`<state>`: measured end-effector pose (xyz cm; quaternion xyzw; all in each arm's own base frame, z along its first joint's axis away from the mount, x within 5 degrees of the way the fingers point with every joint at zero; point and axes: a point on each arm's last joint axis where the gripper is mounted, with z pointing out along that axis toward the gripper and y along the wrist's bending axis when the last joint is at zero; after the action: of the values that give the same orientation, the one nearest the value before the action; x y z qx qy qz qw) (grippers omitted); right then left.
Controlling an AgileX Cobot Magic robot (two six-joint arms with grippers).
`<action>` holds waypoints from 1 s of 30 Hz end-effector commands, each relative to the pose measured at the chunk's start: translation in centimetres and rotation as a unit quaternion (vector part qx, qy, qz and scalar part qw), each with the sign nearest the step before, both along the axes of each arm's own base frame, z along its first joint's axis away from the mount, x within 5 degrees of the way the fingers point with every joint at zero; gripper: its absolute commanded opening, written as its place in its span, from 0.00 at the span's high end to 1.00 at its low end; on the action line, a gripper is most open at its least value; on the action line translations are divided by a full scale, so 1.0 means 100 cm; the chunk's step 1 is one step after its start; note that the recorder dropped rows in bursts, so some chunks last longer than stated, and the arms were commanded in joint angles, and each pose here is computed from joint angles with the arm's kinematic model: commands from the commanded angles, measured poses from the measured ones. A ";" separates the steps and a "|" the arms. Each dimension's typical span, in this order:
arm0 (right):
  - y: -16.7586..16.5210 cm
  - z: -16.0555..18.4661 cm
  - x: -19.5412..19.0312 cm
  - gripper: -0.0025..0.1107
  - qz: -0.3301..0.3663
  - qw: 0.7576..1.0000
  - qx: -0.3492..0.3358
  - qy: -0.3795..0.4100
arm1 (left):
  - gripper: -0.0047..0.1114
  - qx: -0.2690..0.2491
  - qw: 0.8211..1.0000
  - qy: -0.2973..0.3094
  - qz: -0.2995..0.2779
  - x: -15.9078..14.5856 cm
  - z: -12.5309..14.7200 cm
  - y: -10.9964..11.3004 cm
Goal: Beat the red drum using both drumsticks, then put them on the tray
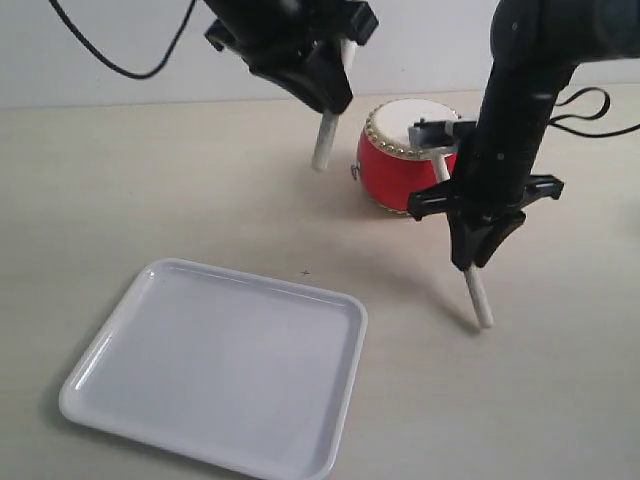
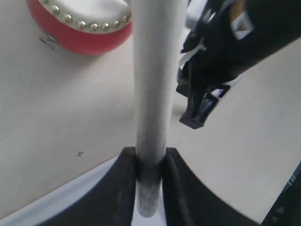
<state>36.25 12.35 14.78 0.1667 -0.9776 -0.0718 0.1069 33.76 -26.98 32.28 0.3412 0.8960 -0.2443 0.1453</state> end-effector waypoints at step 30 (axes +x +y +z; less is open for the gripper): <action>-0.019 0.174 -0.050 0.98 0.032 0.969 0.058 -0.238 | 0.96 -0.058 0.990 0.130 -0.009 0.030 -0.086 -0.054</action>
<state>31.19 10.70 31.90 0.2096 -0.9653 -0.0868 -0.1296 37.03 -33.35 20.48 0.2933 0.8970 -0.3304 0.0117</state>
